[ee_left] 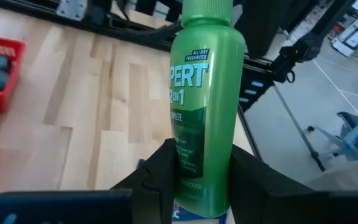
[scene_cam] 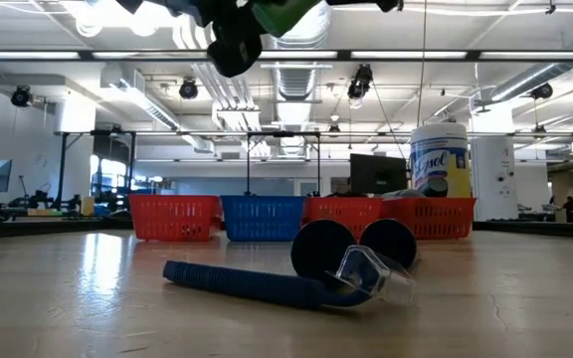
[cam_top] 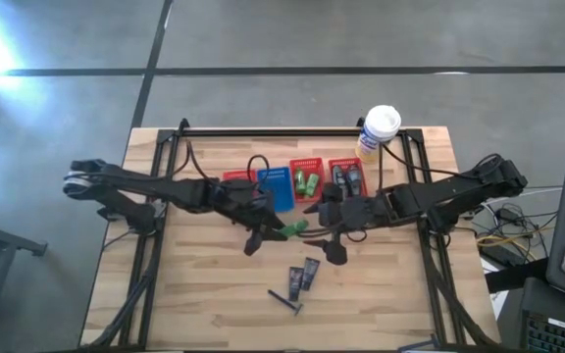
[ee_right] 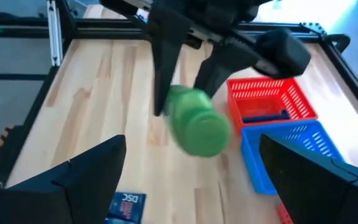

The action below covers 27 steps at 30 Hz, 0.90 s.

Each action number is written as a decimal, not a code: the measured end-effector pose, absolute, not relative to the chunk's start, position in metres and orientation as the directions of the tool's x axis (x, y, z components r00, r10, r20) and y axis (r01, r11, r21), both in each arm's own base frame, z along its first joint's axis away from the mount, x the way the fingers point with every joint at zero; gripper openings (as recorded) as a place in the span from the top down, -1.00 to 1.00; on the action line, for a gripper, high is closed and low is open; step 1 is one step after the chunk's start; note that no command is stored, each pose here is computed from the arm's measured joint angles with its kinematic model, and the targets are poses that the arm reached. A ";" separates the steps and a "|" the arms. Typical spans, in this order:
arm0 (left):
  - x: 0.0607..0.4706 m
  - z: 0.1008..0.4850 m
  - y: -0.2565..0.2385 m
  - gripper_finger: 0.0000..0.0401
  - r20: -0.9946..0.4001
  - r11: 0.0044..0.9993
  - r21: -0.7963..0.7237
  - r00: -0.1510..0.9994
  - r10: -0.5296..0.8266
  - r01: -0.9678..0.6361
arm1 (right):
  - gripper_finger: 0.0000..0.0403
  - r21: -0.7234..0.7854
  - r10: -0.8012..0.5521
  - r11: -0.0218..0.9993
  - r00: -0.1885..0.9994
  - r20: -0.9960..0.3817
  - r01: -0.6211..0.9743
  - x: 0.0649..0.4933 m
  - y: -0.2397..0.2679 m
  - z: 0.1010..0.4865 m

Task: Pick & Place Travel size toiletries
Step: Put the green shampoo into the middle red bin

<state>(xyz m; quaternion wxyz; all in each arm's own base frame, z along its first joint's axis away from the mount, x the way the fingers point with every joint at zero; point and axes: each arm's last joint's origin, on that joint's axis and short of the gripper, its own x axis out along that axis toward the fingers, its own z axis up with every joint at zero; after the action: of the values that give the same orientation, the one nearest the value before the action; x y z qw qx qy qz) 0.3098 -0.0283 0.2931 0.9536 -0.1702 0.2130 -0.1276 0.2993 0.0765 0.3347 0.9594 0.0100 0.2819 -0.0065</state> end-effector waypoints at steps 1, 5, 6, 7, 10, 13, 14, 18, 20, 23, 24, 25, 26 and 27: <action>0.311 0.292 -0.029 0.45 -0.364 0.907 -0.382 0.873 -0.324 0.177 | -0.80 0.008 -0.008 1.000 0.842 -0.539 0.015 0.301 0.077 0.334; 0.321 0.290 -0.030 0.45 -0.369 0.905 -0.385 0.869 -0.329 0.179 | -0.80 0.001 -0.013 1.000 0.836 -0.549 0.016 0.307 0.075 0.329; 0.323 0.292 -0.030 0.45 -0.363 0.905 -0.384 0.872 -0.329 0.182 | -0.80 0.003 -0.010 1.000 0.832 -0.554 0.014 0.309 0.075 0.327; 0.326 0.293 -0.030 0.45 -0.358 0.905 -0.384 0.874 -0.329 0.184 | -0.80 0.004 -0.006 1.000 0.823 -0.569 0.010 0.310 0.075 0.323; 0.333 0.297 -0.031 0.44 -0.345 0.905 -0.376 0.877 -0.336 0.198 | -0.79 0.021 0.000 1.000 0.801 -0.599 0.016 0.314 0.076 0.316; 0.335 0.293 -0.031 0.44 -0.367 0.904 -0.377 0.864 -0.345 0.201 | -0.72 0.036 -0.001 0.999 0.788 -0.616 0.029 0.313 0.076 0.319; 0.335 0.291 -0.031 0.44 -0.381 0.904 -0.379 0.857 -0.347 0.197 | -0.69 0.035 -0.002 0.999 0.785 -0.619 0.030 0.312 0.075 0.320; 0.334 0.285 -0.031 0.44 -0.410 0.904 -0.383 0.842 -0.350 0.189 | -0.56 0.026 -0.007 0.999 0.767 -0.642 0.031 0.310 0.075 0.322; 0.334 0.287 -0.031 0.44 -0.400 0.905 -0.376 0.847 -0.350 0.197 | -0.50 0.022 -0.007 0.999 0.765 -0.644 0.028 0.310 0.075 0.321; 0.335 0.290 -0.031 0.44 -0.382 0.906 -0.371 0.856 -0.349 0.204 | -0.41 0.021 -0.007 0.999 0.764 -0.645 0.027 0.310 0.075 0.321; 0.336 0.291 -0.031 0.44 -0.382 0.907 -0.367 0.856 -0.349 0.206 | -0.38 0.017 -0.007 1.000 0.765 -0.644 0.024 0.310 0.075 0.321; 0.335 0.291 -0.031 0.44 -0.382 0.907 -0.366 0.856 -0.349 0.207 | -0.35 0.011 -0.008 1.000 0.768 -0.641 0.019 0.310 0.074 0.321; 0.336 0.290 -0.031 0.44 -0.384 0.908 -0.366 0.855 -0.349 0.206 | -0.32 0.005 -0.009 1.000 0.769 -0.639 0.016 0.311 0.074 0.322; 0.335 0.289 -0.031 0.44 -0.386 0.908 -0.367 0.854 -0.348 0.204 | -0.30 0.004 -0.011 1.000 0.769 -0.639 0.017 0.311 0.073 0.322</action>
<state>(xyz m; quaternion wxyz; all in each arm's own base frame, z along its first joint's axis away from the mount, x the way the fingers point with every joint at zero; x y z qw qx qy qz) 0.3354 -0.0307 0.2890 0.9498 -0.1582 0.2273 -0.1452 0.3108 0.0729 0.3215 0.9405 0.0048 0.3397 -0.0075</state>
